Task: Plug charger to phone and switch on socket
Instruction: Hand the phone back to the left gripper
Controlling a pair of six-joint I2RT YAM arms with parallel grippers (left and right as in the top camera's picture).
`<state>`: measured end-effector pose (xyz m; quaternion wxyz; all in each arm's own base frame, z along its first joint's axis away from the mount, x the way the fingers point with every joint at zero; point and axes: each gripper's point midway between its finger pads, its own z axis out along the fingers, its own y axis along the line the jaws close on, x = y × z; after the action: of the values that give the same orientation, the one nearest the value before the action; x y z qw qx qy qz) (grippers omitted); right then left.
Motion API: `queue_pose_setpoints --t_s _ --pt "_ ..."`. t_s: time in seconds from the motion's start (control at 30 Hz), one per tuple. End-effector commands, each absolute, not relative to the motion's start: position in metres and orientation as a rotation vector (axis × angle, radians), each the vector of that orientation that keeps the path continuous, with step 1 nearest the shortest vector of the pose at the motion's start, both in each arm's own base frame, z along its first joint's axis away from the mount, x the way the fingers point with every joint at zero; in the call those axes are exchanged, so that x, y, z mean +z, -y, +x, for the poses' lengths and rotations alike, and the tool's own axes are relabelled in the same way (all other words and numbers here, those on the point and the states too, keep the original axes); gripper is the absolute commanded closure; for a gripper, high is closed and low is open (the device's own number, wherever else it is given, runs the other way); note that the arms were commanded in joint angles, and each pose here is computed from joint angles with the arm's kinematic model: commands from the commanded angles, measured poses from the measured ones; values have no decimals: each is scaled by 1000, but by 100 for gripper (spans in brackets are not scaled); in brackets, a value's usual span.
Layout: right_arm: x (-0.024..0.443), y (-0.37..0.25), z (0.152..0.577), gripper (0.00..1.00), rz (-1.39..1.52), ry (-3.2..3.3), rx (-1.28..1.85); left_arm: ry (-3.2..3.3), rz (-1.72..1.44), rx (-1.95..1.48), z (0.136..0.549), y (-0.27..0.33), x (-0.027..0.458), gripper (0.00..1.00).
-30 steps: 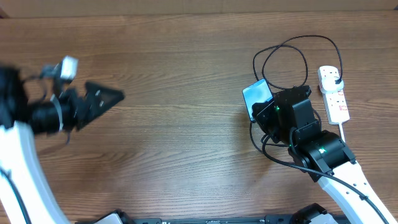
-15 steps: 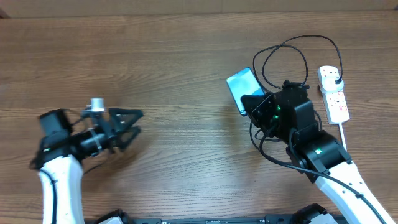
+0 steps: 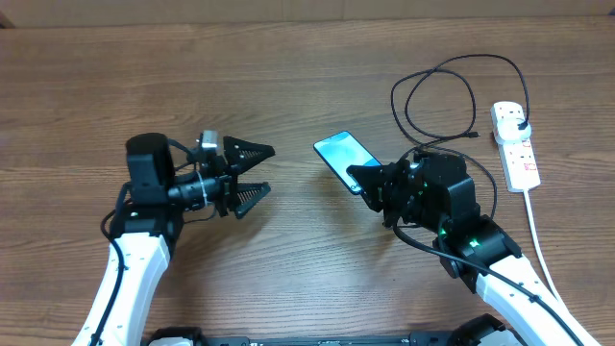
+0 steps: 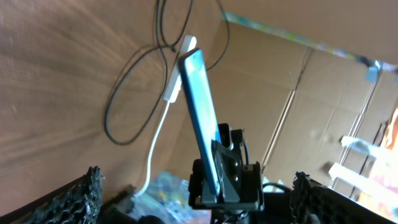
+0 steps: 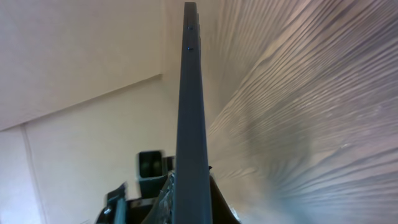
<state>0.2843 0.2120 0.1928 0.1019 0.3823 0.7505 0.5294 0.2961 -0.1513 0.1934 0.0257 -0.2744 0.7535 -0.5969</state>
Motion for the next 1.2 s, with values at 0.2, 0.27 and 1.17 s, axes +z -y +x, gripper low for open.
queue_pose_setpoints --t_s 0.2,0.27,1.17 --pt "214 -254 263 96 1092 -2229 1731 -2396 -1098 -1866 288 184 188 0" --pt "206 -262 259 96 1102 -2259 1716 -2386 -1063 -1880 289 188 193 0" --pt "221 -318 227 96 997 -2346 1968 -2364 -1037 -1874 294 188 196 75"
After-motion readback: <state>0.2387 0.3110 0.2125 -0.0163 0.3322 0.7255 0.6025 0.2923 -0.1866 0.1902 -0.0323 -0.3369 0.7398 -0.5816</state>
